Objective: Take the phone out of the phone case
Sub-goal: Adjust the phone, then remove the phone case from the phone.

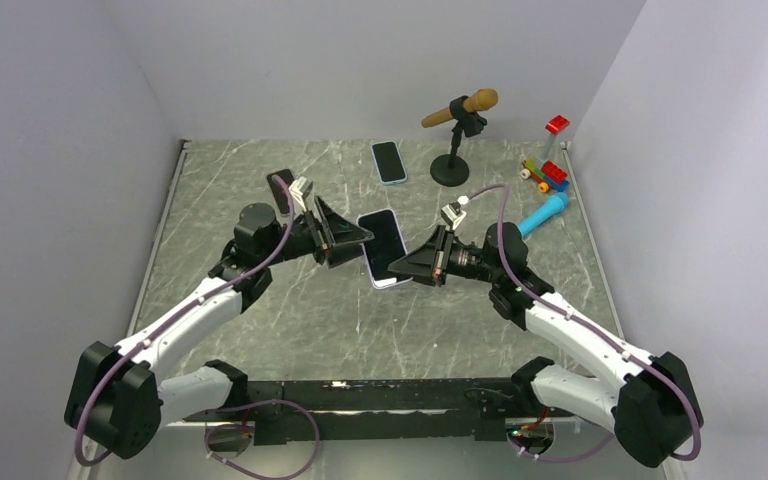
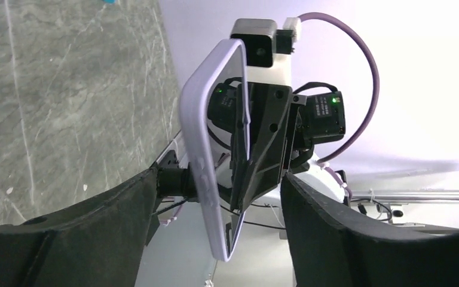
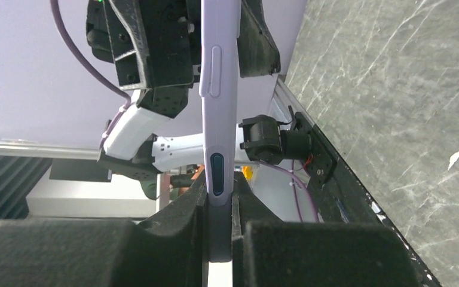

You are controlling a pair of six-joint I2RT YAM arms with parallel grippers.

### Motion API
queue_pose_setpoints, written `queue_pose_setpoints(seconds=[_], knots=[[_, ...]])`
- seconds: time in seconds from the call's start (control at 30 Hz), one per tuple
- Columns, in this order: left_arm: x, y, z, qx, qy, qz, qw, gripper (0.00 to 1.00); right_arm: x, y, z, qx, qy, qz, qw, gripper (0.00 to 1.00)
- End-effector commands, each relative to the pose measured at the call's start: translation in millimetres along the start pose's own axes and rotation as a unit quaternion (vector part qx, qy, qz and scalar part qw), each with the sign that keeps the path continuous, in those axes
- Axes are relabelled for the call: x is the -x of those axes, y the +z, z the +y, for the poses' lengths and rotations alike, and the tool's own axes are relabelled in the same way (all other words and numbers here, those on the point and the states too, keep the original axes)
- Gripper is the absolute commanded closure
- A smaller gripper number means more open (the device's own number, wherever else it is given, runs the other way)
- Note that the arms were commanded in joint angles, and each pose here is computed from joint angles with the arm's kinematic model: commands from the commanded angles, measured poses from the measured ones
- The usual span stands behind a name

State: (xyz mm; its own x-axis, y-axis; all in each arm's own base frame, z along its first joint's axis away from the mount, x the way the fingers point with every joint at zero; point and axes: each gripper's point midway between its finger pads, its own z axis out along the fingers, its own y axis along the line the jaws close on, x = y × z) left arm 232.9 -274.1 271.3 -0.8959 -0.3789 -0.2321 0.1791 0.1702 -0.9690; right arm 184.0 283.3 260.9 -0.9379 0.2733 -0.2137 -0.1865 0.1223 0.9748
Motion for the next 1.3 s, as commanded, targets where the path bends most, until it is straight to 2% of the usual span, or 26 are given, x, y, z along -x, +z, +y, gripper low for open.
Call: queue_pose_setpoints(seconds=[0.0, 0.1, 0.63, 0.73, 0.9, 0.97, 1.03, 1.1, 1.13, 1.2, 1.23, 1.27], knots=[[9.1, 6.9, -40.1, -0.068, 0.032, 0.007, 0.997, 0.29, 2.6, 0.0, 41.1, 0.068, -0.056, 0.013, 0.996, 1.00], [12.7, 10.6, -50.3, -0.088, 0.033, 0.011, 0.995, 0.46, 4.6, 1.5, 42.8, 0.069, -0.062, 0.014, 0.996, 1.00], [29.1, 27.2, -71.8, -0.112, 0.039, 0.023, 0.993, 0.65, 4.9, 8.9, 40.7, 0.084, -0.060, 0.032, 0.994, 1.00], [29.8, 28.1, -75.5, -0.121, 0.049, 0.025, 0.991, 0.76, 3.6, 9.0, 39.2, 0.082, -0.060, 0.038, 0.994, 1.00], [33.9, 33.4, -75.5, -0.124, 0.049, 0.027, 0.991, 0.75, 2.7, 9.5, 39.3, 0.069, -0.074, 0.049, 0.994, 1.00], [33.9, 36.5, -75.3, -0.126, 0.045, 0.033, 0.990, 0.78, 2.8, 10.2, 38.3, 0.061, -0.079, 0.053, 0.994, 1.00], [34.6, 39.4, -74.6, -0.127, 0.041, 0.040, 0.990, 0.93, 3.0, 10.5, 36.5, 0.055, -0.082, 0.056, 0.994, 1.00], [35.7, 41.1, -75.1, -0.126, 0.038, 0.042, 0.990, 1.00, 2.5, 11.2, 35.8, 0.049, -0.085, 0.062, 0.993, 0.99], [35.8, 40.9, -77.3, -0.130, 0.037, 0.043, 0.990, 1.00, 2.2, 11.1, 35.2, 0.044, -0.087, 0.065, 0.993, 0.89], [35.9, 40.2, -79.1, -0.135, 0.031, 0.042, 0.990, 1.00, 0.0, 9.6, 29.1, 0.026, -0.097, 0.072, 0.992, 0.54], [36.0, 39.4, -78.7, -0.136, 0.023, 0.041, 0.990, 1.00, -0.2, 8.6, 25.7, 0.013, -0.105, 0.073, 0.992, 0.39], [35.5, 39.1, -78.7, -0.136, 0.012, 0.041, 0.990, 1.00, -0.9, 7.3, 18.7, -0.008, -0.109, 0.076, 0.991, 0.30]])
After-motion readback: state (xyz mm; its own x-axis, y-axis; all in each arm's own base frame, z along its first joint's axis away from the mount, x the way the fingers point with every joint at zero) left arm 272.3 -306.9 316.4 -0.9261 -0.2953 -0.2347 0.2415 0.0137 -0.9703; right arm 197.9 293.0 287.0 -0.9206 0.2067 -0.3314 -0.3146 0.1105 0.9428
